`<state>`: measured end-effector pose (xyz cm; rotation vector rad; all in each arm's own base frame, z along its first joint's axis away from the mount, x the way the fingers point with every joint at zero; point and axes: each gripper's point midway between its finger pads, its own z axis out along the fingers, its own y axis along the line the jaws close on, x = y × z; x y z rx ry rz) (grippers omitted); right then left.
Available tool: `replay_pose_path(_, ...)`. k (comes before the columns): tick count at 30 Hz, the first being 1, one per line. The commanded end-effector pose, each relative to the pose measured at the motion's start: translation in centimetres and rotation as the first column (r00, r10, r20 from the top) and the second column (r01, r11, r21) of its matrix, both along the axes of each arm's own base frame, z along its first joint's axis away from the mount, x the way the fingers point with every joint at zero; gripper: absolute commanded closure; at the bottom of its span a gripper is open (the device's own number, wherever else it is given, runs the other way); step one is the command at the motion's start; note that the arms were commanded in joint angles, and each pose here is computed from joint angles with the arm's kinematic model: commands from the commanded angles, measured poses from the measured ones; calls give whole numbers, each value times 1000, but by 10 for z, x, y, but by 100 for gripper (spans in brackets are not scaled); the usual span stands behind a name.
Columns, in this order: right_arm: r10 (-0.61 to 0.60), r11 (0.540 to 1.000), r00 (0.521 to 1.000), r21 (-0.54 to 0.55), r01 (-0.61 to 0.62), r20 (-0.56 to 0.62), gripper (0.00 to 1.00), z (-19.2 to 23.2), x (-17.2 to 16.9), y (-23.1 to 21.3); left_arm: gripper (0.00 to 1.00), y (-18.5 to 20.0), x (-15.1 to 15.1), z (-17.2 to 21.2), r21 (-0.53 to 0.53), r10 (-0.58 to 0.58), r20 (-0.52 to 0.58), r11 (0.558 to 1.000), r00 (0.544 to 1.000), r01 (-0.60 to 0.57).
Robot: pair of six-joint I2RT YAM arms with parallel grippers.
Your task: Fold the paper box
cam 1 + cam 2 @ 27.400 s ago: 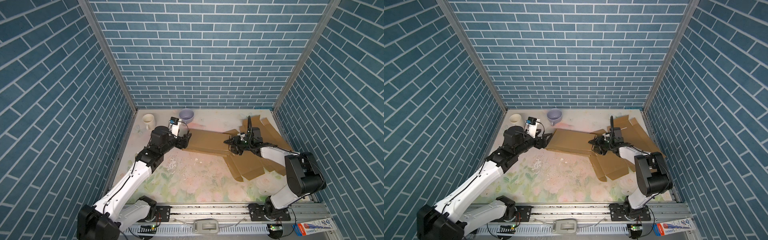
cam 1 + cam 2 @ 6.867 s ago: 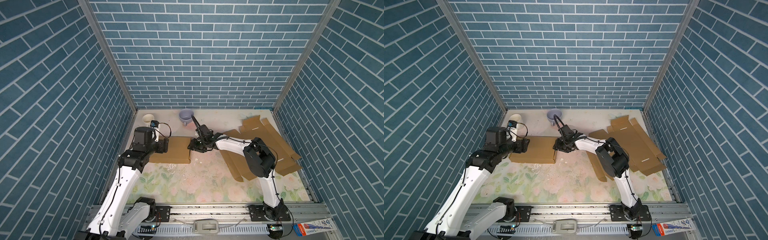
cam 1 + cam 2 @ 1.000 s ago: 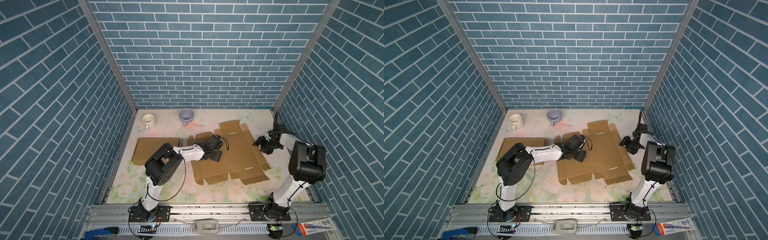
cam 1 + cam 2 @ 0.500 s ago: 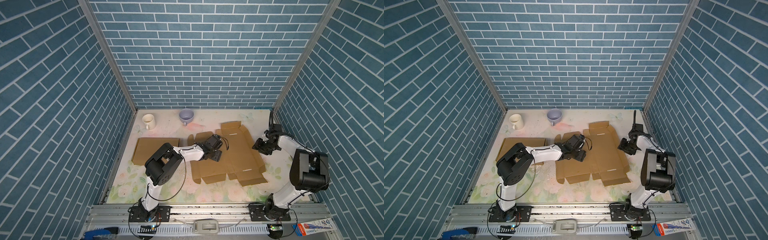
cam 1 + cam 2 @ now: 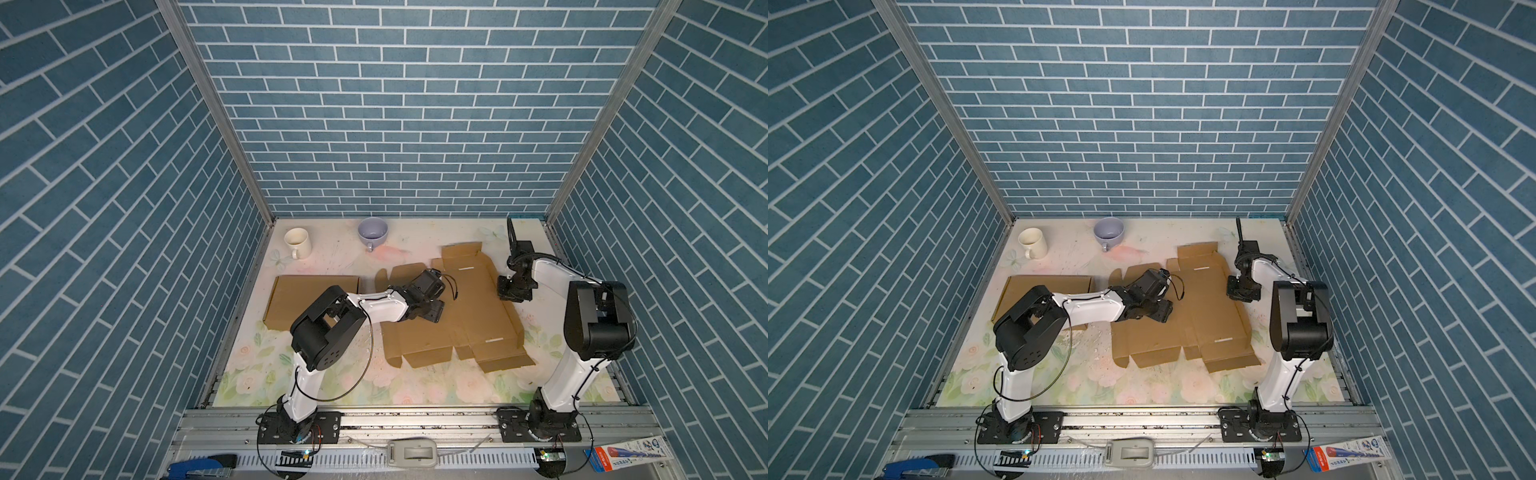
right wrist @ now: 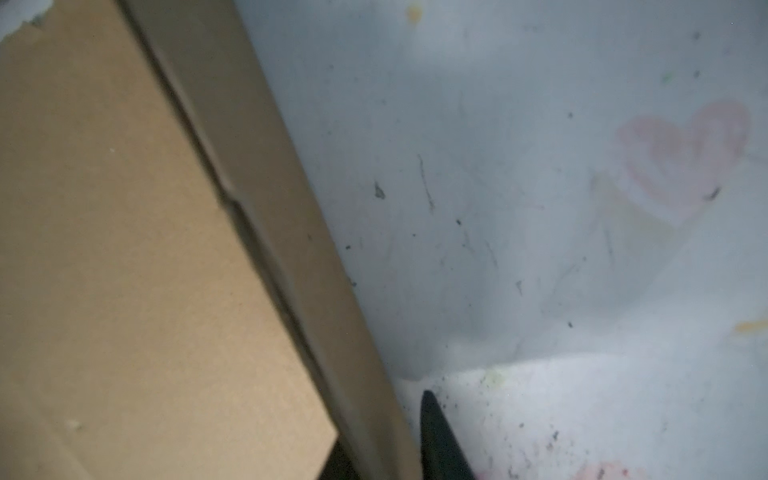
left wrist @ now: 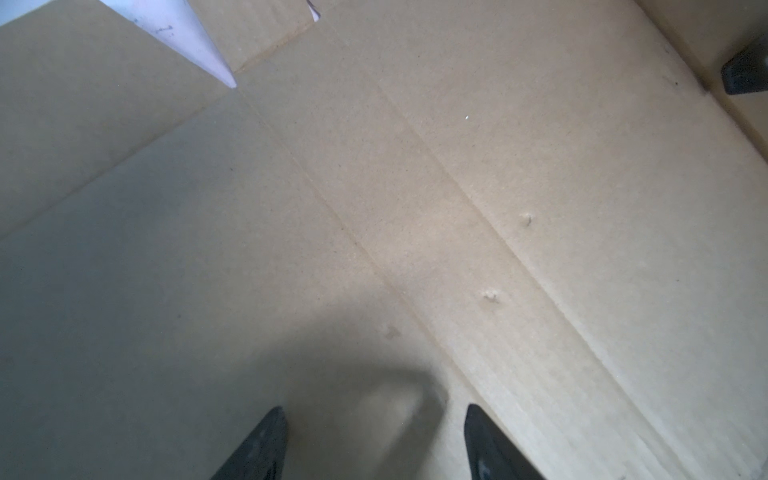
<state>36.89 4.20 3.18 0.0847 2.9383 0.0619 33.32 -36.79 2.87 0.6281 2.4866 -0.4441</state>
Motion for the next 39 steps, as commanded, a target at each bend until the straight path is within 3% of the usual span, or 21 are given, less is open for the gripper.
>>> replay_pose_path(1, 90, 987, 995, -138, -82, 53, 88, 27, 13, -3, 32, 18, -17, -30, 64, 4, -84, 998, 996, 2)
replay_pose_path(4, 217, 953, 967, -244, -180, 134, 96, 68, 22, 6, 32, 13, -19, -21, 35, -19, -85, 999, 996, 22)
replay_pose_path(7, 394, 867, 900, -401, -296, 187, 100, 113, 30, 20, 32, 3, -21, -6, -17, -35, -94, 999, 995, 34)
replay_pose_path(10, 563, 716, 812, -582, -385, 156, 100, 151, 36, 30, 31, 6, -18, 29, -60, -47, -29, 997, 998, 46)
replay_pose_path(13, 681, 565, 722, -714, -414, 119, 100, 188, 42, 41, 29, 30, -5, 77, -120, -16, 70, 993, 997, 24)
replay_pose_path(15, 762, 460, 639, -785, -414, 110, 100, 213, 47, 57, 29, 54, 8, 106, -178, 36, 107, 984, 994, -17)
replay_pose_path(20, 890, 280, 449, -875, -396, 81, 100, 249, 51, 100, 30, 105, 26, 163, -268, 142, 177, 959, 974, -92)
replay_pose_path(23, 929, 172, 368, -912, -372, 24, 100, 255, 52, 119, 29, 130, 30, 177, -294, 201, 196, 946, 960, -138)
replay_pose_path(29, 952, 93, 306, -957, -276, 4, 100, 234, 48, 146, 29, 169, 33, 186, -355, 323, 186, 903, 928, -243)
replay_pose_path(33, 967, 24, 252, -967, -254, -42, 100, 191, 42, 155, 28, 179, 32, 190, -366, 341, 196, 895, 919, -254)
replay_pose_path(36, 967, -10, 249, -977, -212, -63, 100, 174, 44, 155, 27, 180, 34, 193, -356, 334, 200, 901, 921, -249)
replay_pose_path(39, 971, -9, 235, -981, -192, -54, 100, 170, 43, 159, 26, 175, 37, 202, -362, 311, 207, 905, 927, -223)
